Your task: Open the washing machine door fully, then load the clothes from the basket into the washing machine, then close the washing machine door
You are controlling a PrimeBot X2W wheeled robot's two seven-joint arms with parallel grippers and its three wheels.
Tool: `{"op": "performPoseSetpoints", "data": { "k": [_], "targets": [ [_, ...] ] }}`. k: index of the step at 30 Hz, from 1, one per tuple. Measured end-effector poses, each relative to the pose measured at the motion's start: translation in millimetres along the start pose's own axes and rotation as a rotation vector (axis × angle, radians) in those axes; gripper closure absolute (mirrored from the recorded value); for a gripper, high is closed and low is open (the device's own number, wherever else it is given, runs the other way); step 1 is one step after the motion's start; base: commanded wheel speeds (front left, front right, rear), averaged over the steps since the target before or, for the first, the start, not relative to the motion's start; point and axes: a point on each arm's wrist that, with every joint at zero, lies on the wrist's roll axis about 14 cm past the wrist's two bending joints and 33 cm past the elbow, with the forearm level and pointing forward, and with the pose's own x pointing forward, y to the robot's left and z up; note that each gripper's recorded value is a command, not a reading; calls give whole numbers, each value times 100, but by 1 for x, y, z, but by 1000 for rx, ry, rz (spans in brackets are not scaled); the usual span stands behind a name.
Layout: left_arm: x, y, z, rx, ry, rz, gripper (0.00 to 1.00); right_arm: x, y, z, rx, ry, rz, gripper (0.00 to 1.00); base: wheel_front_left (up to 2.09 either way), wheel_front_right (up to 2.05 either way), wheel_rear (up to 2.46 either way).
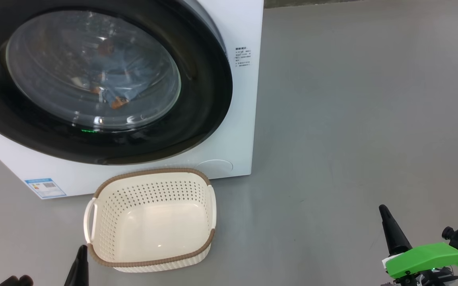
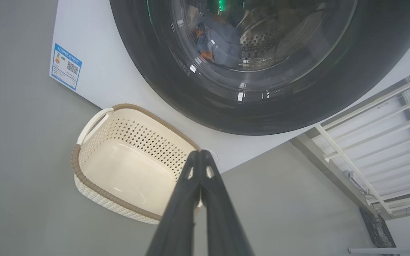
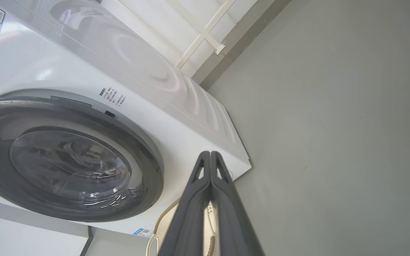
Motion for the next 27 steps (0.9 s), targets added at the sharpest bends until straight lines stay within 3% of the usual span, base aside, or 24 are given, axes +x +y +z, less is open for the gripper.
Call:
{"op": "performPoseSetpoints", "data": {
  "k": [27],
  "targets": [
    [1, -4, 10, -279, -17, 4, 100, 3, 16, 5, 257, -6, 30, 100, 0, 0, 0]
  ]
}}
